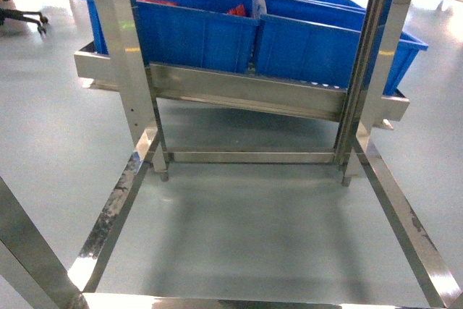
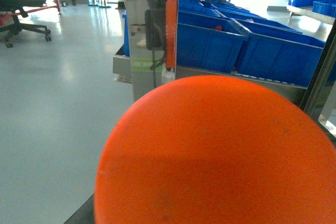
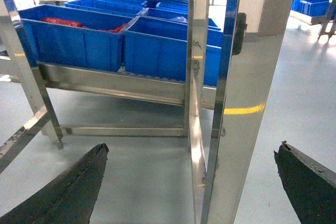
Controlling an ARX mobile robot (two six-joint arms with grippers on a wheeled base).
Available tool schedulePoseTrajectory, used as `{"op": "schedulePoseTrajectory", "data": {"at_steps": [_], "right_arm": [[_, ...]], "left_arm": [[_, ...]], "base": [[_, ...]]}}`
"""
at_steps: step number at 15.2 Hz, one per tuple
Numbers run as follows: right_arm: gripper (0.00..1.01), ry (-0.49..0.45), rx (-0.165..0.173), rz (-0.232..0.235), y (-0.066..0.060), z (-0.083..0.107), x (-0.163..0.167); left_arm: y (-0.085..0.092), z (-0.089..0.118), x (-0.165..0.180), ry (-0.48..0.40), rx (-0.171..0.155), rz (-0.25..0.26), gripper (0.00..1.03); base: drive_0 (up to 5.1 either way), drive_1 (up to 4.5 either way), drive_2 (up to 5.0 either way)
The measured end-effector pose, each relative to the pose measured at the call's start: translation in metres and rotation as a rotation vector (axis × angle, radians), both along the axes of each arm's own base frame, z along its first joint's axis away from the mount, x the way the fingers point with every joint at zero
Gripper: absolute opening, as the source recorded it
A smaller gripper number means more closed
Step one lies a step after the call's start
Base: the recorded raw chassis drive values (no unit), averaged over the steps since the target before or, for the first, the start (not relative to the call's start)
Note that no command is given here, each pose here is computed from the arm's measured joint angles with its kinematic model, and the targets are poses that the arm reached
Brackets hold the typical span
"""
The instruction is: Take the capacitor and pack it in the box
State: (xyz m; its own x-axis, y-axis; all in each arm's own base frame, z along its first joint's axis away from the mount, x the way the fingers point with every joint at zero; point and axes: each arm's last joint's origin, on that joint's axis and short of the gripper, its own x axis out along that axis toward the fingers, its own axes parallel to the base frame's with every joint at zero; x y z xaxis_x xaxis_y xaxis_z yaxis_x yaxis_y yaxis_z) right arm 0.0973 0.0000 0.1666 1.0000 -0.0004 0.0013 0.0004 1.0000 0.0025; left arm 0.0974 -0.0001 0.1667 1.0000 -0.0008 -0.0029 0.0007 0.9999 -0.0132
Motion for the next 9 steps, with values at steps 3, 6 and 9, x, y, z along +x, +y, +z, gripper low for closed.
{"op": "schedulePoseTrajectory", "data": {"at_steps": [3,6,9], "right_arm": [[0.98,0.000,0.000,0.000,0.0000,0.0000,0.0000],[0.98,-0.002,0.000,0.000,0.0000,0.0002,0.0000],[0.98,0.000,0.000,0.000,0.0000,0.0000,0.0000]], "left_arm": [[0.0000,0.0000,0.0000,0.000,0.000,0.000,0.44],[0.0000,0.0000,0.0000,0.000,0.000,0.000,0.44],[0.0000,0.0003,0.0000,-0.003,0.000,-0.001,0.44]], "base": [[0.0,0.00,0.0],[-1.6,0.86,0.9],[-4.7,2.76,2.8]]}}
